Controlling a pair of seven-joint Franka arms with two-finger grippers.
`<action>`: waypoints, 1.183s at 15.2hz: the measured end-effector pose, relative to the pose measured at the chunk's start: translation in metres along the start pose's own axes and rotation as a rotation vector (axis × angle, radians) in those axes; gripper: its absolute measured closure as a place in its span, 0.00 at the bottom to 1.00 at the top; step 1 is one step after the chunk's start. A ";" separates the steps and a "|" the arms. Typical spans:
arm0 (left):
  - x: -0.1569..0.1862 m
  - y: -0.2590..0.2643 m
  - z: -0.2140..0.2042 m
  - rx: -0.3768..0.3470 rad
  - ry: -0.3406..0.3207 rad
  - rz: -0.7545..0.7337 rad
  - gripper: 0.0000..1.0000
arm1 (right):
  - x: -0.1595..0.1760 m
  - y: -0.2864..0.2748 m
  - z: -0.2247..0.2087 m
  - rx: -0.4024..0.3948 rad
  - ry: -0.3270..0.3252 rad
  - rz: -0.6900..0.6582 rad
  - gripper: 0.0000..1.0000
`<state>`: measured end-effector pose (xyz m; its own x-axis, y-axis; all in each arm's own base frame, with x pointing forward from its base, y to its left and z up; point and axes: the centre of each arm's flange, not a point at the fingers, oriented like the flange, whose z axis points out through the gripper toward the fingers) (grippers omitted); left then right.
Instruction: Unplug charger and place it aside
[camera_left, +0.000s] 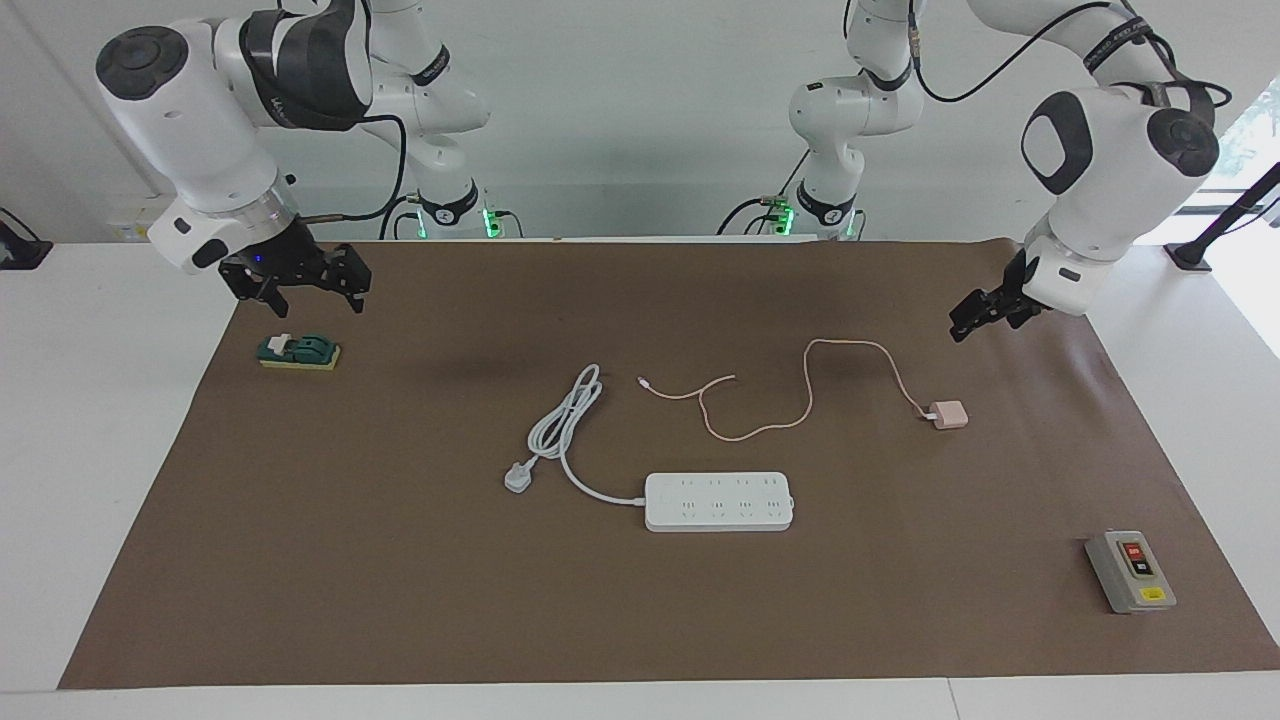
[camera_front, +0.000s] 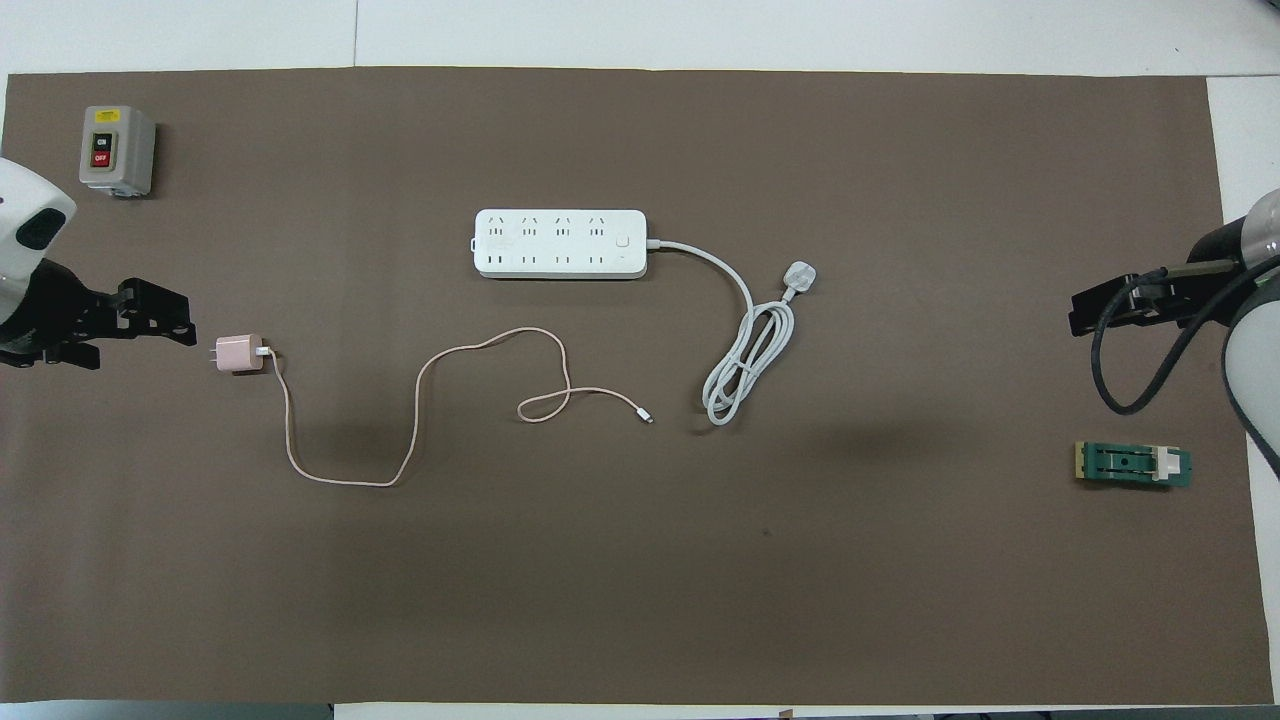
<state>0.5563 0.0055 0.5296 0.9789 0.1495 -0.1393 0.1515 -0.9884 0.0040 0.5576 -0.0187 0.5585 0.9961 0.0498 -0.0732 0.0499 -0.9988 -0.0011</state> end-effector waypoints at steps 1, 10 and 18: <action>-0.007 0.002 -0.023 0.002 -0.008 0.005 0.00 | 0.000 0.000 0.000 0.000 0.000 0.000 0.00; -0.045 0.035 -0.085 0.022 -0.060 0.082 0.00 | 0.000 0.000 0.000 0.000 0.000 0.000 0.00; -0.033 0.040 -0.083 0.021 -0.062 0.088 0.00 | 0.000 0.000 0.000 0.000 -0.001 0.000 0.00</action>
<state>0.5415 -0.0366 0.6166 0.9778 0.0608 -0.2006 0.0616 -0.9981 -0.0019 0.5575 -0.0187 0.5581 0.9960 0.0498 -0.0741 0.0499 -0.9988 -0.0012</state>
